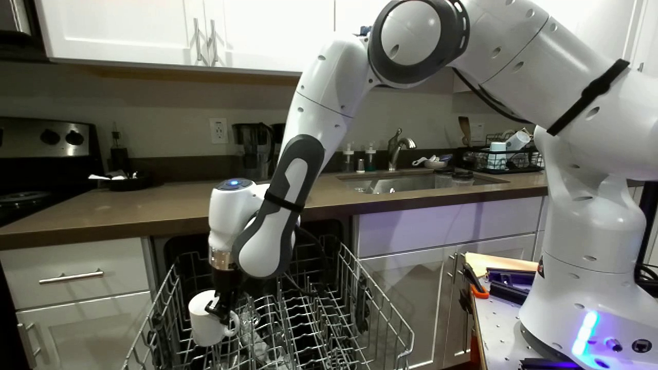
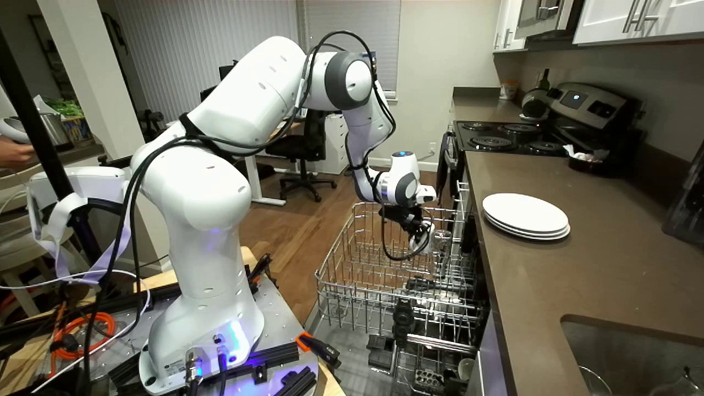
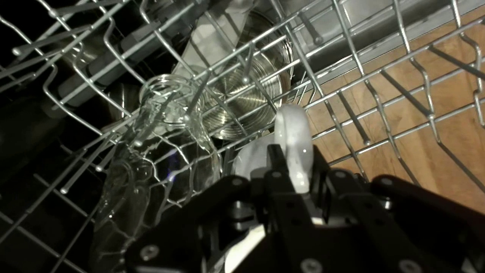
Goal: Remove the white plate from the dishwasher and place it on the countertop, move the glass jar backwards, move the white mug to the left
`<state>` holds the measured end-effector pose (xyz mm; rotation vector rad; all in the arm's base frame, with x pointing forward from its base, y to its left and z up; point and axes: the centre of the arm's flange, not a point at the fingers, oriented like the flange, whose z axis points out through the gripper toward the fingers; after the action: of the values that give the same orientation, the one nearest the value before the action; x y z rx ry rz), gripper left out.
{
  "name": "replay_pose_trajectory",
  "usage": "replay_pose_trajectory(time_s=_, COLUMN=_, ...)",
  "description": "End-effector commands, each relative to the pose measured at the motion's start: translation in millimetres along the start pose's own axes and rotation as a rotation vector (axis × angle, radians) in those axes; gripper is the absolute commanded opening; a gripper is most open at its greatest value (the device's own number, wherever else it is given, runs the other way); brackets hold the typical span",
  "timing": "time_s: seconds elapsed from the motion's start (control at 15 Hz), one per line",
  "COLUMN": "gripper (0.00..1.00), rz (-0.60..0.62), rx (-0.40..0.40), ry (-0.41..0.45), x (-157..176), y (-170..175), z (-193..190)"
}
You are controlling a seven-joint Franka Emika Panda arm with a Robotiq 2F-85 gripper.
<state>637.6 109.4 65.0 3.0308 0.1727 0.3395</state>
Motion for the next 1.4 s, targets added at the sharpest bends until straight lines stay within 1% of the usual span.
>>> replay_pose_trajectory(time_s=0.0, gripper=0.05, rz=-0.006, rx=0.016, ry=-0.001, x=10.7, y=6.1, z=4.2)
replay_pose_trajectory(time_s=1.13, gripper=0.05, rz=0.002, rx=0.030, ry=-0.033, x=8.8, y=7.6, z=30.0)
replay_pose_trajectory(time_s=1.2, gripper=0.11, rz=0.003, rx=0.030, ry=-0.035, x=8.8, y=7.7, z=30.4)
replay_pose_trajectory(time_s=1.27, gripper=0.43, rz=0.003, rx=0.027, ry=-0.040, x=8.6, y=7.7, z=30.1)
replay_pose_trajectory(time_s=1.33, gripper=0.44, rz=0.003, rx=0.023, ry=-0.045, x=8.4, y=7.8, z=29.5)
